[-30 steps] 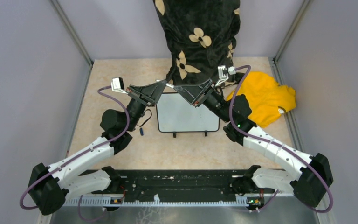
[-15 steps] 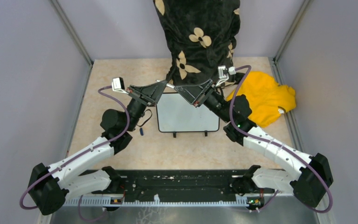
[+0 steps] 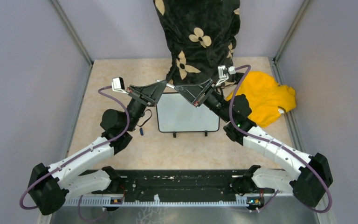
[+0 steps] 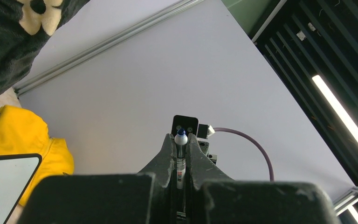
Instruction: Write a sentence on the whiteboard
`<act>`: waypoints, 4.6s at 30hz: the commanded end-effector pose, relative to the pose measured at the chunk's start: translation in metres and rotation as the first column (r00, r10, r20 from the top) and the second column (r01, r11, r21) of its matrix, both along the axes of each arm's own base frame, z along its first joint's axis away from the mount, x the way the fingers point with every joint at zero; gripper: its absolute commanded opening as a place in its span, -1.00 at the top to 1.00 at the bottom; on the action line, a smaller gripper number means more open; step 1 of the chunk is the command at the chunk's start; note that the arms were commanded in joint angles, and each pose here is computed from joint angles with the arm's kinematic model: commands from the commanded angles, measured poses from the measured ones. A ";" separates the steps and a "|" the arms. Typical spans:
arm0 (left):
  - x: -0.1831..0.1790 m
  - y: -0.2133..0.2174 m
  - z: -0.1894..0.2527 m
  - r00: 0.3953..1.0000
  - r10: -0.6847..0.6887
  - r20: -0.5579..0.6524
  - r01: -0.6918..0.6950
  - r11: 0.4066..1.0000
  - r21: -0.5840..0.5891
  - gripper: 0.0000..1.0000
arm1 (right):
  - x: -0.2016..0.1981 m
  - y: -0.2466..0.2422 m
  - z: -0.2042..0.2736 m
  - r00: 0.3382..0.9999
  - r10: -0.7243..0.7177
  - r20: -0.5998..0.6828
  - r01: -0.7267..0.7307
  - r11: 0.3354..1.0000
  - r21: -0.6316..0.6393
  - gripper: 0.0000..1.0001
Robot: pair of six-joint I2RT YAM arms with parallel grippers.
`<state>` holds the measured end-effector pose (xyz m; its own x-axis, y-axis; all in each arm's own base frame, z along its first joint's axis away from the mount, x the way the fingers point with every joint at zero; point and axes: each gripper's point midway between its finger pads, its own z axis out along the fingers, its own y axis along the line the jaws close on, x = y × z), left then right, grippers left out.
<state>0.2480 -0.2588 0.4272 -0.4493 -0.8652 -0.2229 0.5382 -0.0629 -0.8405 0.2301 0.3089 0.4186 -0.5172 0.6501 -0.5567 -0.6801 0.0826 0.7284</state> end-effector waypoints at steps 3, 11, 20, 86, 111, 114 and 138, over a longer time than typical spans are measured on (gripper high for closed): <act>0.001 -0.006 -0.007 1.000 -0.008 -0.019 0.009 0.999 0.033 1.00 | -0.010 -0.007 0.028 0.997 0.014 0.081 -0.020 0.997 0.072 0.84; 0.000 -0.005 -0.009 1.000 -0.010 -0.023 0.010 1.000 0.028 1.00 | -0.009 -0.009 0.028 0.997 0.003 0.080 -0.009 0.997 0.080 0.60; 0.001 -0.005 -0.011 0.999 -0.011 -0.031 0.012 1.000 0.023 1.00 | -0.010 -0.009 0.028 0.996 0.005 0.084 -0.012 0.997 0.078 0.57; 0.002 0.014 0.002 0.998 0.056 -0.026 -0.057 0.997 -0.058 1.00 | -0.009 -0.006 0.019 0.997 0.011 0.080 -0.016 0.998 0.057 0.39; 0.001 0.001 -0.011 0.999 -0.004 -0.054 0.002 0.999 -0.044 1.00 | 0.000 -0.012 0.019 0.998 -0.044 0.055 0.040 0.997 0.073 0.51; 0.001 -0.001 -0.013 0.998 -0.012 -0.061 0.009 0.999 -0.042 1.00 | 0.000 -0.011 0.018 0.998 -0.043 0.053 0.039 0.997 0.072 0.55; 0.003 0.016 -0.045 0.990 0.117 -0.076 -0.109 0.989 0.102 -0.64 | -0.002 -0.033 -0.004 0.985 -0.158 0.064 0.164 0.980 -0.111 1.00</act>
